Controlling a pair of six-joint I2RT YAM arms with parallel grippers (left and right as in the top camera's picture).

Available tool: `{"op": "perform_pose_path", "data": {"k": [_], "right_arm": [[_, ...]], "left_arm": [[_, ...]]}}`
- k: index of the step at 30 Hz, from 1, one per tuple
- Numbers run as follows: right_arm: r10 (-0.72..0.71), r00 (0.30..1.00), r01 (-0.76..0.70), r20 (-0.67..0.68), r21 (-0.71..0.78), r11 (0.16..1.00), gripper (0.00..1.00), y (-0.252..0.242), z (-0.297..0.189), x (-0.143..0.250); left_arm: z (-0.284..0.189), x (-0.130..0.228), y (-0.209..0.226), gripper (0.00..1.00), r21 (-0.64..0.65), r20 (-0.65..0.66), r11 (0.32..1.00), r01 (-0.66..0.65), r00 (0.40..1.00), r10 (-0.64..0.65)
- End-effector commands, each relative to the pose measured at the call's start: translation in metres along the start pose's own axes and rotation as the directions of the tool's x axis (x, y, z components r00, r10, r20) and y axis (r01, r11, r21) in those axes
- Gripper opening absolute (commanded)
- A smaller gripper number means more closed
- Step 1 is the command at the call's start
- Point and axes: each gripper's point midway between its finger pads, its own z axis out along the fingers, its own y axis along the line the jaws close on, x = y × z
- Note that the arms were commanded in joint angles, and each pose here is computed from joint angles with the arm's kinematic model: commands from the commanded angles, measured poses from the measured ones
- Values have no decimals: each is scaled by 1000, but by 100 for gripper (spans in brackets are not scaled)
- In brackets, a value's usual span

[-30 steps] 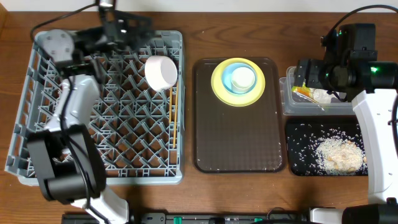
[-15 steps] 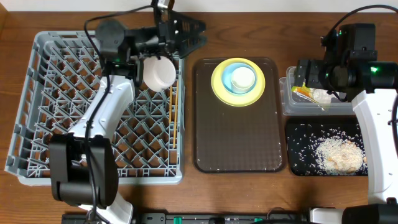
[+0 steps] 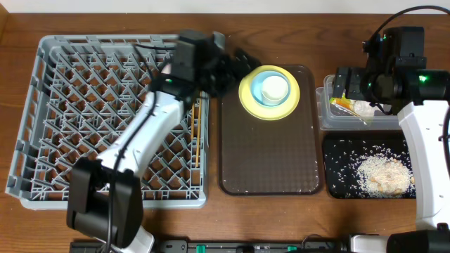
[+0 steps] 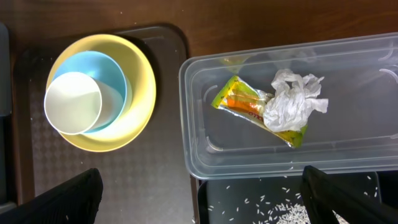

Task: Sort waste into correct bins and load items into the dishwasher rack
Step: 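Reach the left gripper into the stack and grasp the white cup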

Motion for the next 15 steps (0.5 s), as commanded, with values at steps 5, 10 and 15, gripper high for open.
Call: {"op": "perform_pose_path", "data": {"k": [5,10,15], "right_arm": [[-17,1000,17,-1,-2,1000,99,2,0,0],[-17,1000,17,-2,-2,1000,99,2,0,0],[-17,1000,17,-2,-2,1000,99,2,0,0]], "left_arm": [[-12,-8,-26,94,-349,77,807,-477,843,532],[13,24,-32,79,-398,-22,672,-625,738,674],[49,51,-33,64,-402,-75,590,-700,668,740]]}}
